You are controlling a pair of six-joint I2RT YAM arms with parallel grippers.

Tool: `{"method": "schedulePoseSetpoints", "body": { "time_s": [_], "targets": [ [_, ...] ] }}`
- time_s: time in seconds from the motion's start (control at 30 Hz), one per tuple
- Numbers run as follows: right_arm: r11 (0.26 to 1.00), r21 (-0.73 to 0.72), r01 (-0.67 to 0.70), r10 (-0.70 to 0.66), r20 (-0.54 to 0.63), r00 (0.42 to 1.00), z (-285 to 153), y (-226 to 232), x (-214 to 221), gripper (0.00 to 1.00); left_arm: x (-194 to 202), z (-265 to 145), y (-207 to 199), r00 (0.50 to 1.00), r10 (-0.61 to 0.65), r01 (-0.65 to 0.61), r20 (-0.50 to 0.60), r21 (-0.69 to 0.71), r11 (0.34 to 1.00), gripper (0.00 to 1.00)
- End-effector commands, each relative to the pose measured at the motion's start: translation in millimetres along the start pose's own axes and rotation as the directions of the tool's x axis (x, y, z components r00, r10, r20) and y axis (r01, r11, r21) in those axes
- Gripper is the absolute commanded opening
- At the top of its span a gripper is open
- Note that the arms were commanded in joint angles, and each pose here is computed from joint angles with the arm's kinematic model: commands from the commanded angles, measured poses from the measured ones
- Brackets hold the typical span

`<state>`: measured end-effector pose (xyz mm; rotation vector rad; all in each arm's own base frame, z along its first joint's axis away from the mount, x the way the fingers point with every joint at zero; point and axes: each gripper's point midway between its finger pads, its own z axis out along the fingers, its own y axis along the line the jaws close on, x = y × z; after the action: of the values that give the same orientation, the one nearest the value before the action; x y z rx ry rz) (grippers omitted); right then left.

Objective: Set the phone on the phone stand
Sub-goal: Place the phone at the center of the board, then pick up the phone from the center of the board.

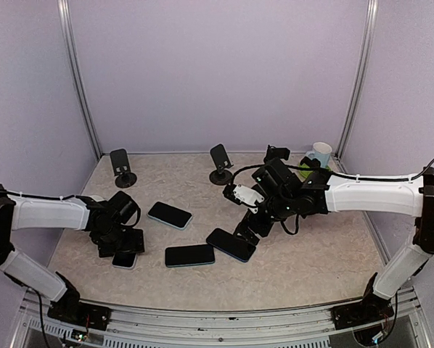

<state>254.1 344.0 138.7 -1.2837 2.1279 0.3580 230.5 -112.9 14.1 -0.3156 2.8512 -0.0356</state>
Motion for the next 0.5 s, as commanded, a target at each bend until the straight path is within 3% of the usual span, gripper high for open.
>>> {"method": "schedulePoseSetpoints", "body": {
  "time_s": [0.0, 0.13, 0.47],
  "targets": [
    [1.000, 0.002, 0.002, -0.002, 0.016, 1.000, -4, 3, -2, 1.00, 21, 4, -16, 0.999, 0.012, -0.008, -0.053, 0.069, 0.998, 0.99],
    [1.000, 0.003, 0.004, -0.004, 0.022, 1.000, -4, 2, -6, 1.00, 26, 5, -16, 0.998, 0.001, 0.003, -0.056, 0.066, 0.998, 0.98],
    [1.000, 0.003, -0.002, 0.002, 0.049, 0.999, -6, 1, -17, 1.00, 22, 7, -4, 1.000, -0.007, 0.006, -0.024, -0.029, 1.000, 0.81]
  ]
}}
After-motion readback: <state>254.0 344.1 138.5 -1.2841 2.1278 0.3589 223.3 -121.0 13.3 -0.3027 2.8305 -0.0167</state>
